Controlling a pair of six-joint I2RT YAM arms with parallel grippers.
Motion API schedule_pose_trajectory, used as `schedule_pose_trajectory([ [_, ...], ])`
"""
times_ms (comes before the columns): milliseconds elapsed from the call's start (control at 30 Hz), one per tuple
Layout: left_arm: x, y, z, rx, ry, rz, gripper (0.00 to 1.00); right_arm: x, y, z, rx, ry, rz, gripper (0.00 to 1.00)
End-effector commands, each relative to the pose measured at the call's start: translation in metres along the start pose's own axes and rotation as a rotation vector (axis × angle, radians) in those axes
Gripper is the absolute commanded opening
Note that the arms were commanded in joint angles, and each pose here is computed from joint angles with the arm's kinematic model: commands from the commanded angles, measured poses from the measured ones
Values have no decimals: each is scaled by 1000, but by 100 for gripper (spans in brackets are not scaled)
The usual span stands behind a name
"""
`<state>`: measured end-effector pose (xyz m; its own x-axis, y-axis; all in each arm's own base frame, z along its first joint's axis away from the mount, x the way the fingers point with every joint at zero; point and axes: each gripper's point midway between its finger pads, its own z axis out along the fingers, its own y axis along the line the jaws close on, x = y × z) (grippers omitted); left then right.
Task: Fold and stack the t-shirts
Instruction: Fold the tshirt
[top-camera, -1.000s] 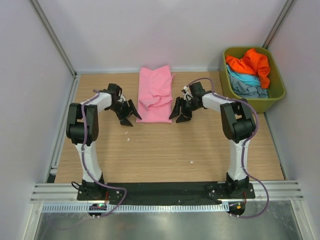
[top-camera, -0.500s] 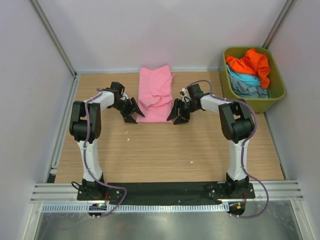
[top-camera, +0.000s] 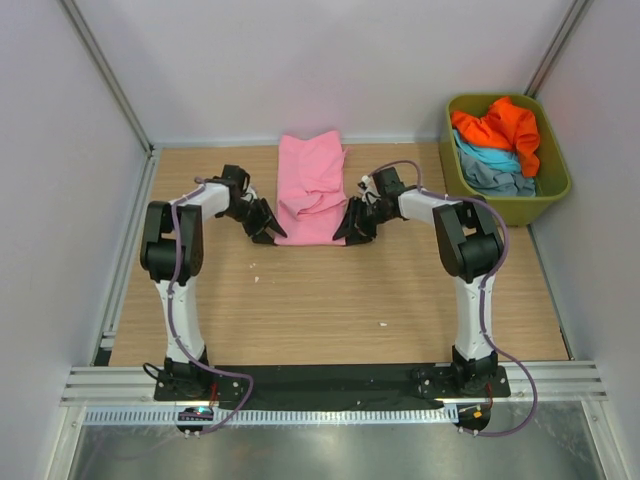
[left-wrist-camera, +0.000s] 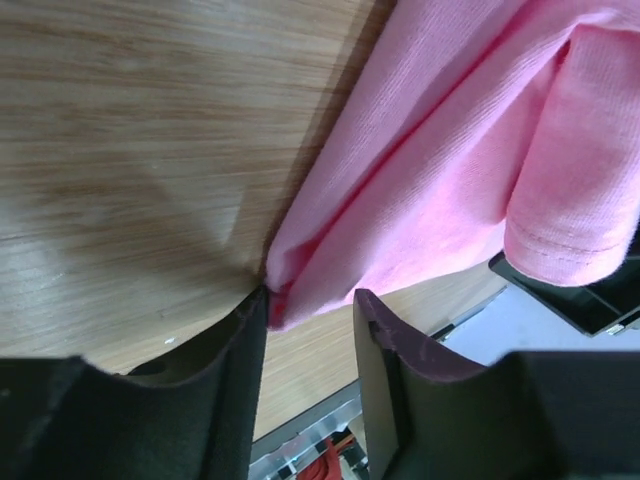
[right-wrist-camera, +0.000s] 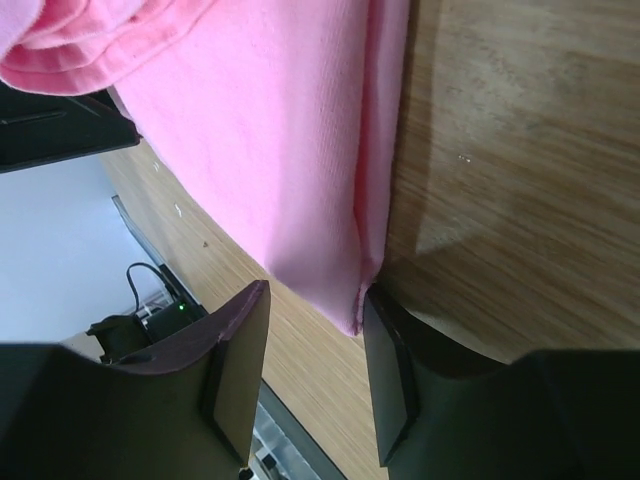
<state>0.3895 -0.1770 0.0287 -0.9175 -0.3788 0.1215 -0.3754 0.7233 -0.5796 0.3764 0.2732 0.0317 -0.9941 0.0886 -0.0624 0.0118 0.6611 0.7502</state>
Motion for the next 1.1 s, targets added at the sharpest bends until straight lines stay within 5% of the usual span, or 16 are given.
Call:
schedule_pose_trajectory([
  [0, -4, 10, 14, -30, -15, 14, 40, -10, 3, 5, 2, -30, -31, 42],
  [167, -2, 9, 15, -24, -16, 8, 6, -5, 4, 3, -3, -31, -44, 20],
  [233, -2, 4, 11, -14, -22, 15, 0, -7, 6, -2, 3, -42, -66, 12],
  [300, 1, -9, 0, 25, -27, 32, 0, -10, 18, -15, 5, -67, -109, 2],
  [700, 42, -95, -113, 238, -148, 219, 0, 4, 103, -121, -40, -216, -327, 2],
  [1067, 87, -85, -108, 217, -108, 259, 0, 42, 85, -127, -28, -192, -283, 1],
])
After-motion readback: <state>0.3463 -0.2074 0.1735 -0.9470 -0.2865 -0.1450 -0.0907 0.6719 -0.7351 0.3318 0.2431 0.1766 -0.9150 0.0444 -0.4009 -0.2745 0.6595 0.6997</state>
